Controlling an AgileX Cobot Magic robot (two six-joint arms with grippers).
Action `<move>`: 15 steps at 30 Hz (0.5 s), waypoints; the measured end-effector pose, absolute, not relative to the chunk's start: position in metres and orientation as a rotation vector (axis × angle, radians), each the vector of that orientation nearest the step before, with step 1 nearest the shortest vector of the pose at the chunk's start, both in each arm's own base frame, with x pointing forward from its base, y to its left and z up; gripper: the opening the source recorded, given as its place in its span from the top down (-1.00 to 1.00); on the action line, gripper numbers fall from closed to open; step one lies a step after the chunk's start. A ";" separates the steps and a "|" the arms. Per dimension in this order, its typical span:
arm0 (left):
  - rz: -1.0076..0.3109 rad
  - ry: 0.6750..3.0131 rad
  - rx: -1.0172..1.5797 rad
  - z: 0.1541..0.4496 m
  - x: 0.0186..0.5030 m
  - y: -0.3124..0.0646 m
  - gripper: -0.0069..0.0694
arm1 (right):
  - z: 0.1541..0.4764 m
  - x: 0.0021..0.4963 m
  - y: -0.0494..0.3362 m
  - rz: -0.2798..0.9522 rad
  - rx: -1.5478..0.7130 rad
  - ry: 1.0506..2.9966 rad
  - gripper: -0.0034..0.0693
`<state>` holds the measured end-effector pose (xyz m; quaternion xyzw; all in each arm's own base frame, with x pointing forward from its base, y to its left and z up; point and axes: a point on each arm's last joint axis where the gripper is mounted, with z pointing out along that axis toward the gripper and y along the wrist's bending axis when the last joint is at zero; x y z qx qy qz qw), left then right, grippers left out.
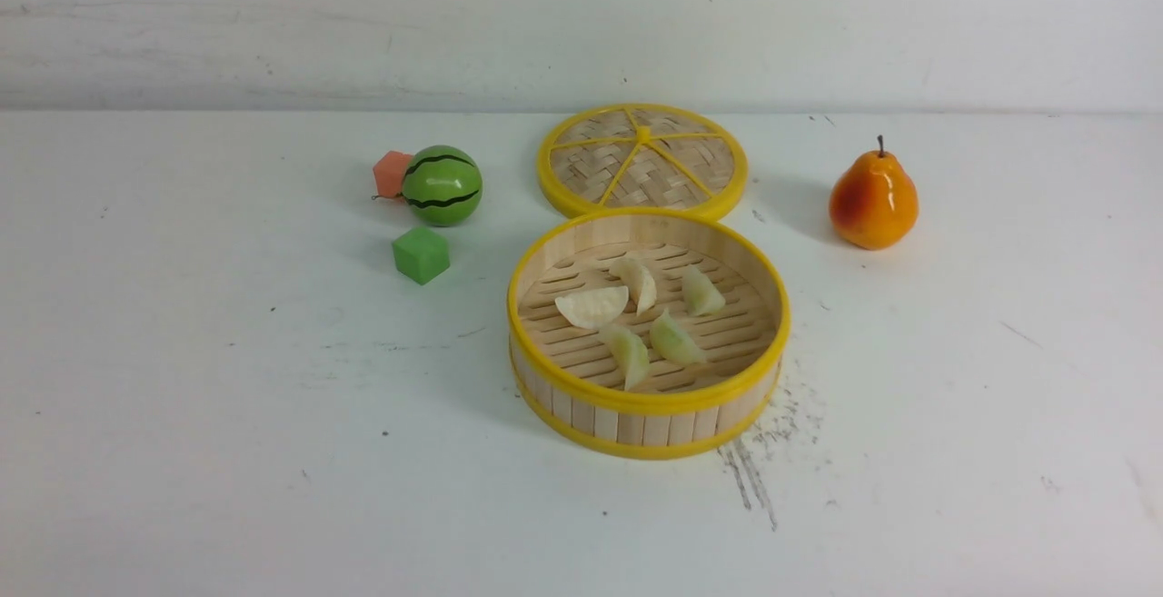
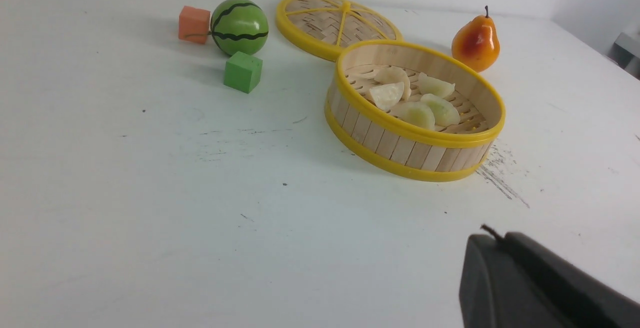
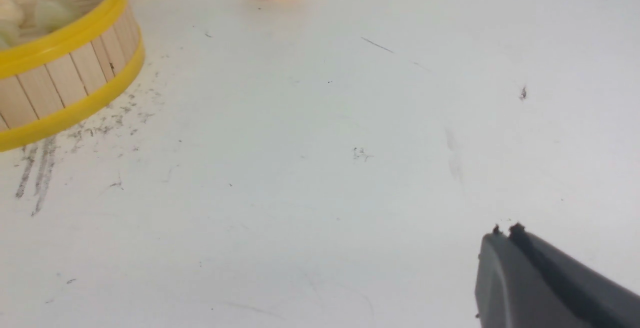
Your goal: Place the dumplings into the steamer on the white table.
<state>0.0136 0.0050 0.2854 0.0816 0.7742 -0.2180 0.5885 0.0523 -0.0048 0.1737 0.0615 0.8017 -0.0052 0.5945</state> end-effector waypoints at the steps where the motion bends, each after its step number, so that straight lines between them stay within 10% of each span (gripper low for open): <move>1: -0.508 1.803 0.190 0.285 0.014 0.005 0.80 | 0.174 0.052 -0.005 -0.012 0.143 1.863 0.95; 15: -0.508 1.803 0.190 0.285 0.014 0.005 0.78 | 0.174 0.052 -0.005 -0.012 0.143 1.863 0.92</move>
